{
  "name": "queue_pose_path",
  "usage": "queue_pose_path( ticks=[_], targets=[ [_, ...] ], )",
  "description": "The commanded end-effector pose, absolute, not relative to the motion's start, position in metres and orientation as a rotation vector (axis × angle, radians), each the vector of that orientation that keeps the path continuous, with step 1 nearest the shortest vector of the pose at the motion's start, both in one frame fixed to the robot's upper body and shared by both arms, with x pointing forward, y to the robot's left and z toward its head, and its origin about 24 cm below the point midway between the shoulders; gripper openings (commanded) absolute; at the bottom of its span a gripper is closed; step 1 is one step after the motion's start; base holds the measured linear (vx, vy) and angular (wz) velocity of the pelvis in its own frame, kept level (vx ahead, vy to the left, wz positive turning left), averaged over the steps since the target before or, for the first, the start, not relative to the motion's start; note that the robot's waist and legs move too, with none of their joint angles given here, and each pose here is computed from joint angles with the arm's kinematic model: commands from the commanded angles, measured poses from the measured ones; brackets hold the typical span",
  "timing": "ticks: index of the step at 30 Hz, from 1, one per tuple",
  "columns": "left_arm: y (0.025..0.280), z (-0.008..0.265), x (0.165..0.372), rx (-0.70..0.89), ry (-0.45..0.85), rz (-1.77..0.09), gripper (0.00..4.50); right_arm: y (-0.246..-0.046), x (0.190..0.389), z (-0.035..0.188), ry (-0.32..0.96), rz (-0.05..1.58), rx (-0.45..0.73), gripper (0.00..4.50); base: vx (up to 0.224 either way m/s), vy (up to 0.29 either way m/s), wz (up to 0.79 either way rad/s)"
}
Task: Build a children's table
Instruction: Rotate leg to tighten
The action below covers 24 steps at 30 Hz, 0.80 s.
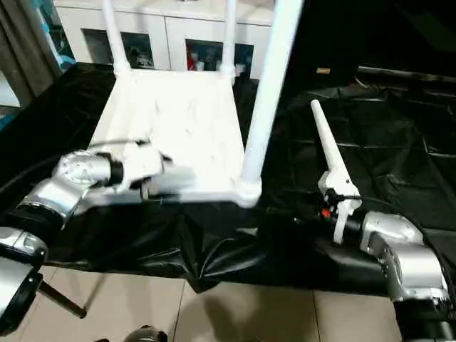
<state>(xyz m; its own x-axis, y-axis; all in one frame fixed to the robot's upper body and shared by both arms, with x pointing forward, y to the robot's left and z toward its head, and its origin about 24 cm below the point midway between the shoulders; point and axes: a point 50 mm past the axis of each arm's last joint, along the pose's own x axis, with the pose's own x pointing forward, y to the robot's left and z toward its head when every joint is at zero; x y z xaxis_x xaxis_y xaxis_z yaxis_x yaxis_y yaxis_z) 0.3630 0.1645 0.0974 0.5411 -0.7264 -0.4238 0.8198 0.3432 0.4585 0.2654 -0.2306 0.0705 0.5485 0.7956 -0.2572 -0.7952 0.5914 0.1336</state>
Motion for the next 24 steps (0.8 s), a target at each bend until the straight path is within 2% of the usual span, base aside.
queue_pose_path(
  ticks=[1,2,3,4,6,7,10,13,17,24],
  targets=[
    [0.164,0.111,0.357,0.387,0.007,-0.947,4.46,-0.231,0.261,0.076,0.291,0.904,0.038,3.55,0.0,0.0,0.0],
    [0.165,0.113,0.355,0.31,-0.016,-0.921,4.46,-0.231,0.259,0.075,0.295,0.89,0.054,3.55,0.0,0.0,0.0],
    [0.165,0.113,0.355,0.31,-0.016,-0.921,4.46,-0.231,0.259,0.075,0.295,0.89,0.054,3.55,0.0,0.0,0.0],
    [0.17,0.112,0.351,0.229,-0.072,-0.784,4.46,-0.228,0.256,0.073,0.281,0.837,0.059,3.55,0.0,0.0,0.0],
    [0.171,0.112,0.351,0.225,-0.076,-0.772,4.46,-0.228,0.256,0.073,0.28,0.832,0.059,3.55,0.0,0.0,0.0],
    [0.179,0.101,0.348,0.151,-0.061,-0.549,4.46,-0.223,0.258,0.07,0.241,0.689,0.085,3.55,0.0,0.0,0.0],
    [0.185,0.087,0.332,0.0,-0.084,-0.265,4.46,-0.216,0.263,0.06,0.187,0.414,0.096,3.55,0.0,0.0,0.0],
    [0.182,0.081,0.32,0.002,-0.08,-0.195,4.46,-0.208,0.265,0.057,0.171,0.342,0.084,3.55,0.0,0.0,0.0],
    [0.177,0.071,0.308,0.025,-0.029,-0.115,4.46,-0.196,0.275,0.055,0.15,0.234,0.155,3.55,0.0,0.0,0.0],
    [0.18,0.07,0.299,0.089,0.011,0.006,4.46,-0.182,0.28,0.054,0.152,0.23,0.106,3.55,0.001,-0.033,0.02]
  ],
)
